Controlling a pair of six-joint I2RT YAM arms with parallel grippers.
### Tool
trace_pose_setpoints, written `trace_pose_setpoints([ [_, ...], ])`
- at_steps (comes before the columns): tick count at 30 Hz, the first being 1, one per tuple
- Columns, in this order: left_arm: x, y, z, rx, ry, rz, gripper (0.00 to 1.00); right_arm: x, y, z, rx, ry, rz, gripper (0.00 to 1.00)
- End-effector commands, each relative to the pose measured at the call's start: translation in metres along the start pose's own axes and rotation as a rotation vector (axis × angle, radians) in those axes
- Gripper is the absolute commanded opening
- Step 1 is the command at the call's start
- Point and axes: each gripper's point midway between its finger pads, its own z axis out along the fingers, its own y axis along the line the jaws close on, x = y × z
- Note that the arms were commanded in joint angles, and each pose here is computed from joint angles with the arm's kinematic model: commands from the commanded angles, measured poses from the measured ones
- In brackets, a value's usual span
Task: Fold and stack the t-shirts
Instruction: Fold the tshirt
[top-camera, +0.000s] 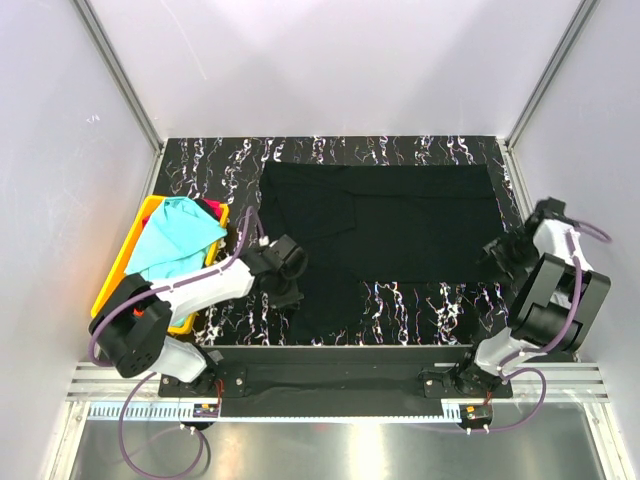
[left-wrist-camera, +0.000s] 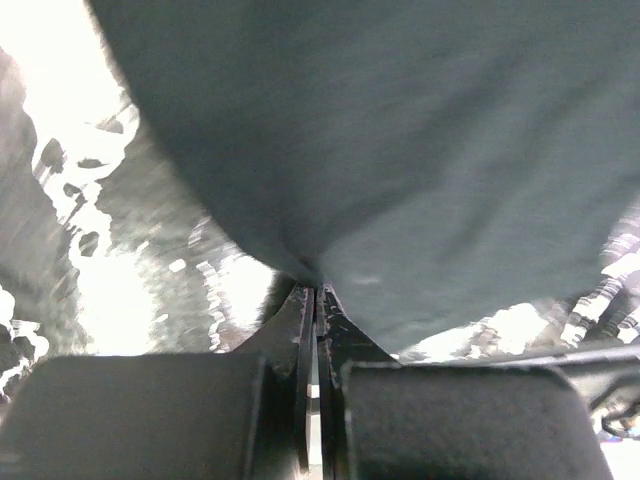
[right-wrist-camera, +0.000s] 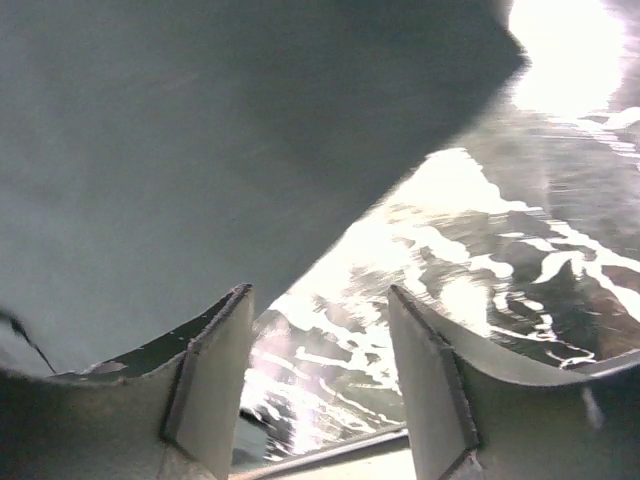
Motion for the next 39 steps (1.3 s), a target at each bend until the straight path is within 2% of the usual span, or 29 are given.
trace_pose_setpoints([
  [1,-0.02,-0.032,-0.016,0.107,-0.041,0.156,0.0,-0.01,-0.028,0.012,0.036,-0.018,0.155,0.64],
  [3,-0.026,-0.046,-0.022,0.16,-0.047,0.248,0.0,-0.02,-0.048,0.015,0.039,-0.028,0.28,0.65],
  [6,-0.032,-0.059,-0.028,0.241,-0.037,0.31,0.0,-0.033,-0.063,0.019,0.083,-0.073,0.312,0.66],
  [11,-0.037,-0.07,-0.035,0.387,0.017,0.321,0.0,-0.044,-0.075,0.015,0.122,-0.179,0.333,0.67],
  [18,-0.041,-0.065,-0.04,0.428,0.01,0.305,0.0,-0.064,-0.072,0.024,0.077,-0.283,0.353,0.68],
  [29,-0.038,-0.066,-0.048,0.473,0.004,0.286,0.0,-0.071,-0.068,0.051,0.061,-0.227,0.387,0.63],
  [34,-0.037,-0.048,-0.048,0.42,-0.03,0.27,0.0,-0.073,-0.067,0.054,0.06,-0.228,0.379,0.62],
  [39,-0.027,-0.038,-0.042,0.4,0.0,0.245,0.0,-0.072,-0.068,0.057,0.065,-0.218,0.38,0.59],
])
